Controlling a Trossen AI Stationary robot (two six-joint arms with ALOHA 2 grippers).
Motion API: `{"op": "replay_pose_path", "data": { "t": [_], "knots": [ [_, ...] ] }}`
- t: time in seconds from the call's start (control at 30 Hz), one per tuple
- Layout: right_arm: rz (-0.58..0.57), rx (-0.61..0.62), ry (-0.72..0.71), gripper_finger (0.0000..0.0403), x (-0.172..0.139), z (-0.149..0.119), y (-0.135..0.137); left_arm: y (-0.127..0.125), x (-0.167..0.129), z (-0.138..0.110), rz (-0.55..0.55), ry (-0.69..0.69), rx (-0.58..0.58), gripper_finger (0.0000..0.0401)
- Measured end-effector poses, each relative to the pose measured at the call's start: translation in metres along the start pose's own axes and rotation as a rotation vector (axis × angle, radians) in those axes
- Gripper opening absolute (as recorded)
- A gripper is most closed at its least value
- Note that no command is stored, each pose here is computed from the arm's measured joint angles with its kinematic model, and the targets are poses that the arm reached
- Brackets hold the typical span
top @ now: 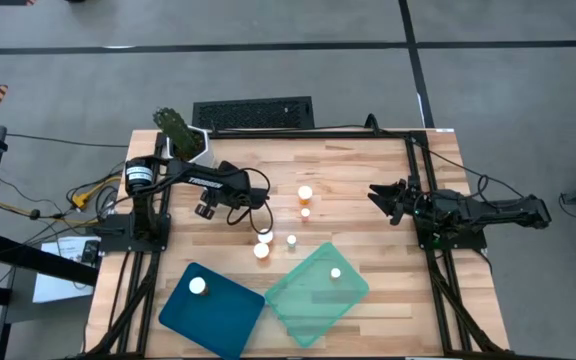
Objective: Pick and place medicine bottles into bin by pill shape (circle, oval)
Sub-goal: Put the small yellow pill bottle into the green bin
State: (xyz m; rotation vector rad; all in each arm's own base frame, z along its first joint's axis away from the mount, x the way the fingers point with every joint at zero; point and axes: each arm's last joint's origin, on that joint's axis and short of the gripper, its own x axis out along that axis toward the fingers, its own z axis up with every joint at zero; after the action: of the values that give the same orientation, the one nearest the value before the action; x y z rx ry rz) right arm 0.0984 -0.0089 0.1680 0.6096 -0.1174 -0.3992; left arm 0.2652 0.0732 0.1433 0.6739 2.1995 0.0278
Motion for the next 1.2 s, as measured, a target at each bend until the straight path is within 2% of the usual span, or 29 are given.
{"op": "replay_pose_path", "data": {
  "t": [0.27,0.43,0.5,0.57,0.63,0.7,0.9,1.03,1.2],
  "knots": [
    [0.0,0.0,0.0,0.026,0.0,0.0,0.0,-0.001,-0.001,0.0,0.004,0.01,0.003,0.0177],
    [0.0,0.0,0.0,0.026,0.0,0.0,0.0,-0.004,-0.004,0.001,0.013,0.012,0.013,0.0185],
    [0.0,0.0,0.0,0.026,0.0,0.0,0.0,-0.005,-0.004,-0.001,0.008,0.023,-0.033,0.0185],
    [0.001,0.0,0.001,0.026,0.0,0.0,0.0,-0.003,-0.005,-0.003,-0.044,0.005,-0.178,0.0184],
    [0.003,0.0,0.002,0.026,0.0,0.0,0.0,0.002,-0.009,-0.01,-0.181,-0.079,-0.364,0.0184],
    [0.003,0.0,0.002,0.026,0.0,0.0,0.0,0.009,-0.015,-0.018,-0.263,-0.181,-0.53,0.0184],
    [0.005,0.0,0.003,0.026,0.0,0.0,0.0,0.028,-0.032,-0.056,-0.303,-0.398,-0.932,0.0184],
    [0.004,0.0,0.003,0.026,0.0,0.0,0.0,0.032,-0.039,-0.079,-0.361,-0.474,-1.11,0.0184],
    [0.005,0.0,0.003,0.026,0.0,0.0,0.0,0.036,-0.041,-0.094,-0.605,-0.5,-1.609,0.0184]
  ]
}}
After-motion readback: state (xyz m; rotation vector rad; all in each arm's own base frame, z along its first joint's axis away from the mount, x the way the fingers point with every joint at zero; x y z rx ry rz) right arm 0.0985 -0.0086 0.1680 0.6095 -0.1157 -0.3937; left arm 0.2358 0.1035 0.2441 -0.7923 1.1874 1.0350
